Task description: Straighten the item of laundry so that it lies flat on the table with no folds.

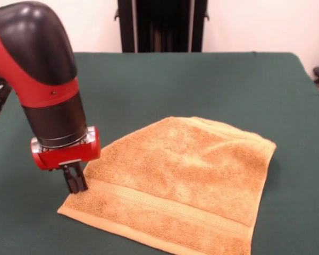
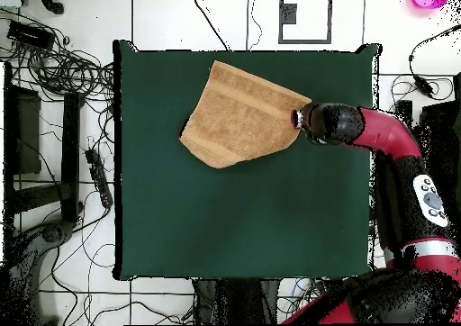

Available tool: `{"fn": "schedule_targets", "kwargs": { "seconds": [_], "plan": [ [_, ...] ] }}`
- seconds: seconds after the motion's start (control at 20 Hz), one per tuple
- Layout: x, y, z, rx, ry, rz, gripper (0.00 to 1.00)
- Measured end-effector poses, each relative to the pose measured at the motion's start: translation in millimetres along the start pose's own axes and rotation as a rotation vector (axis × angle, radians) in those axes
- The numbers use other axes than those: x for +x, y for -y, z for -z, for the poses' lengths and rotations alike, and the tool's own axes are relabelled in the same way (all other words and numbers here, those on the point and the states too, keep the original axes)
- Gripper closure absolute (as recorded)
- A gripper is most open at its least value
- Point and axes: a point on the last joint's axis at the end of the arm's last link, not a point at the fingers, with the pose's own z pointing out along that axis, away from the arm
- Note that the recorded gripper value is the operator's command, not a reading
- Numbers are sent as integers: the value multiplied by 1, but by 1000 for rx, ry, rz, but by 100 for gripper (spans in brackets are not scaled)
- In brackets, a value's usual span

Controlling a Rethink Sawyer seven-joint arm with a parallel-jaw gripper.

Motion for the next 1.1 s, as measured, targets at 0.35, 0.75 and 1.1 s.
{"fn": "schedule_targets", "kwargs": {
  "seconds": [0.35, 0.75, 1.1],
  "plan": [
    [0, 3, 0, -23, 12, -23, 100],
    [-8, -3, -2, 19, -6, 18, 100],
    [-17, -6, -5, 69, 14, 65, 100]
  ]
}}
